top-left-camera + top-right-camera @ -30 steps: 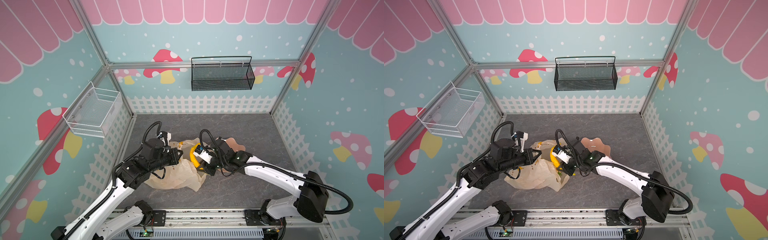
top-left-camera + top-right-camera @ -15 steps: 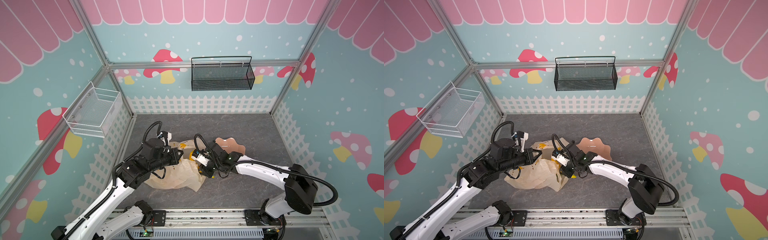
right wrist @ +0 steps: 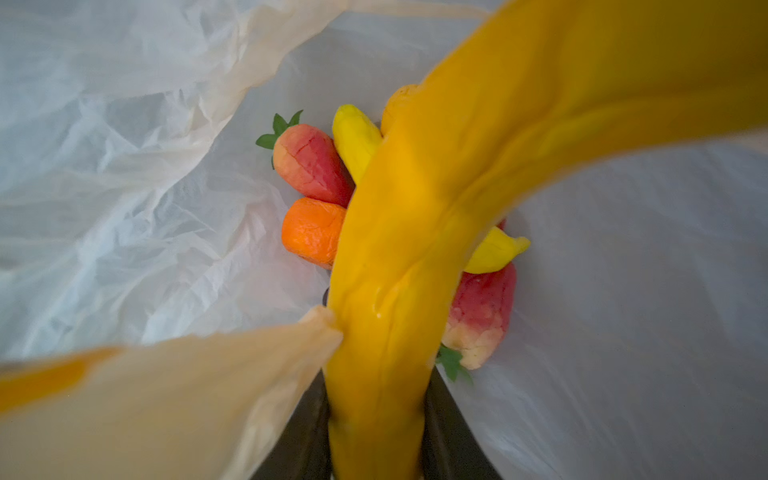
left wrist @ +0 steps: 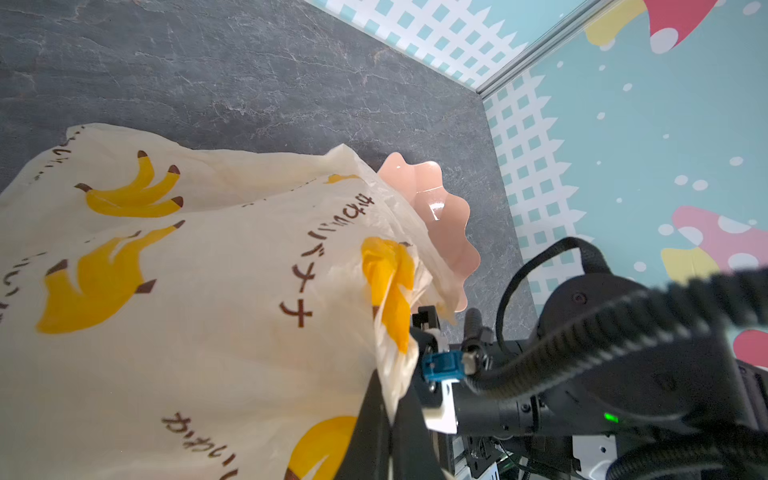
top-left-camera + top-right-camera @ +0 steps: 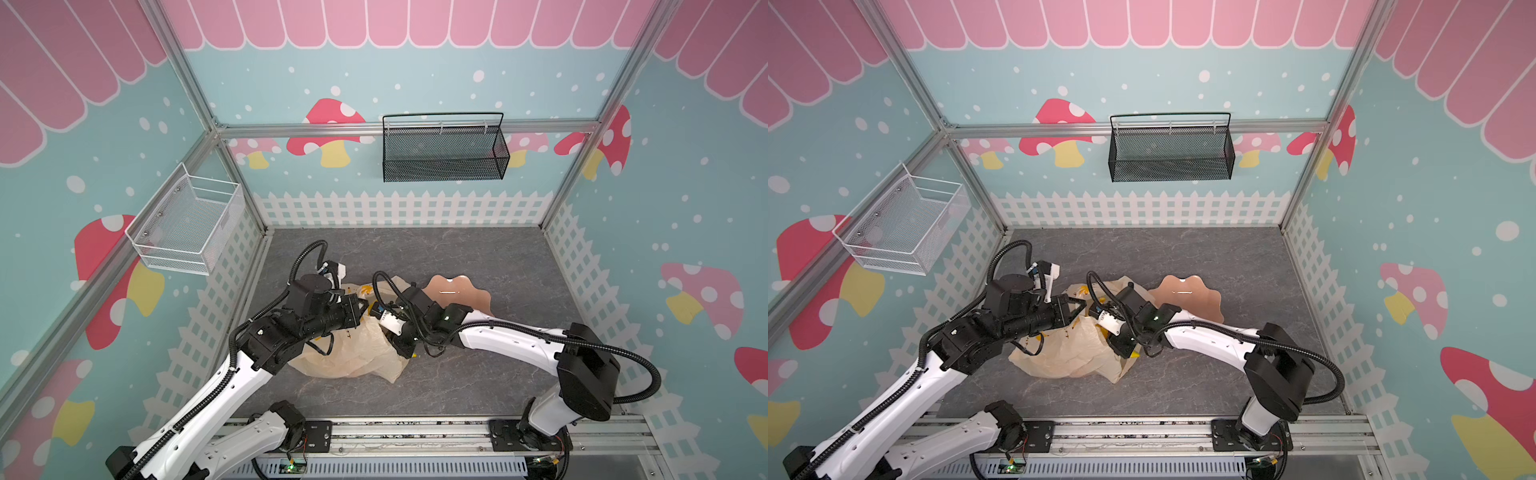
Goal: Place the fruits into the plastic bag
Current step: 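Release the banana inside the bag by opening the right gripper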
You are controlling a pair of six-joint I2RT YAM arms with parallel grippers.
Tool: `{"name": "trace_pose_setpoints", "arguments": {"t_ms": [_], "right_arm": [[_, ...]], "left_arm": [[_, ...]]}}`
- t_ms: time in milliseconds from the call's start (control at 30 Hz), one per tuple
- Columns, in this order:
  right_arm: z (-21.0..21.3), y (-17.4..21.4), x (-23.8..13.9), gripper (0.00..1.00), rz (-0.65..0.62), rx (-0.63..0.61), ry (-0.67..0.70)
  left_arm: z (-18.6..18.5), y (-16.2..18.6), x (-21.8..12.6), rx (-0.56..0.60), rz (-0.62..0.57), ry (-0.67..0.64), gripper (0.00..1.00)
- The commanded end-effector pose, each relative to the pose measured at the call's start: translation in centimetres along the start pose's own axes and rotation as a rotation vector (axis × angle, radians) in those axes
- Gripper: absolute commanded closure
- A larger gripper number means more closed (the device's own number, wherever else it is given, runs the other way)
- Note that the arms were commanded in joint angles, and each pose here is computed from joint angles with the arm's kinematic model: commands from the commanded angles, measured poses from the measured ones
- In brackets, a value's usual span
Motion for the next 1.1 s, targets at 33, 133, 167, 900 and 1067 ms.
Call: {"name": "trace_pose_setpoints", "arguments": {"t_ms": [33,133,167,900,1067], "right_arm": [[0.7,-0.3,1.0,0.84,0.000,0.010,-0.038],[0.6,-0.9,1.0,0.84,-0.023,0.030,-0.035],[0.4,-1.1,1.1,0.84,-0.027,0.039,-0.030],[-2.4,-5.4,7.4,0.64,-0.032,0.264,-0.179],[-1.4,-6.4,6.5,0.34,-0.079,0.257,-0.235]], "left_arm": [[-1.3,-1.1,-0.7,0.011,-0.034,0.038,1.00],[-1.3,-0.9,-0.5,0.012,-0.026,0.041,1.00],[-1.3,-0.9,-0.5,0.014,-0.025,0.041,1.00],[-1.0,-0.3,-1.4,0.000,-0.027,0.059,1.00],[-0.9,-0.3,-1.7,0.003,-0.028,0.053,1.00]]}}
Point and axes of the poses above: each gripper's point midway between its finger pads, its own x axis out along the fingers, its own z axis along the line the jaws close on, y = z × x, the point moved 1 cm from there along -x, back along the fingers, and after that the axes turned 10 degrees about -x, right-handed, at the moved point
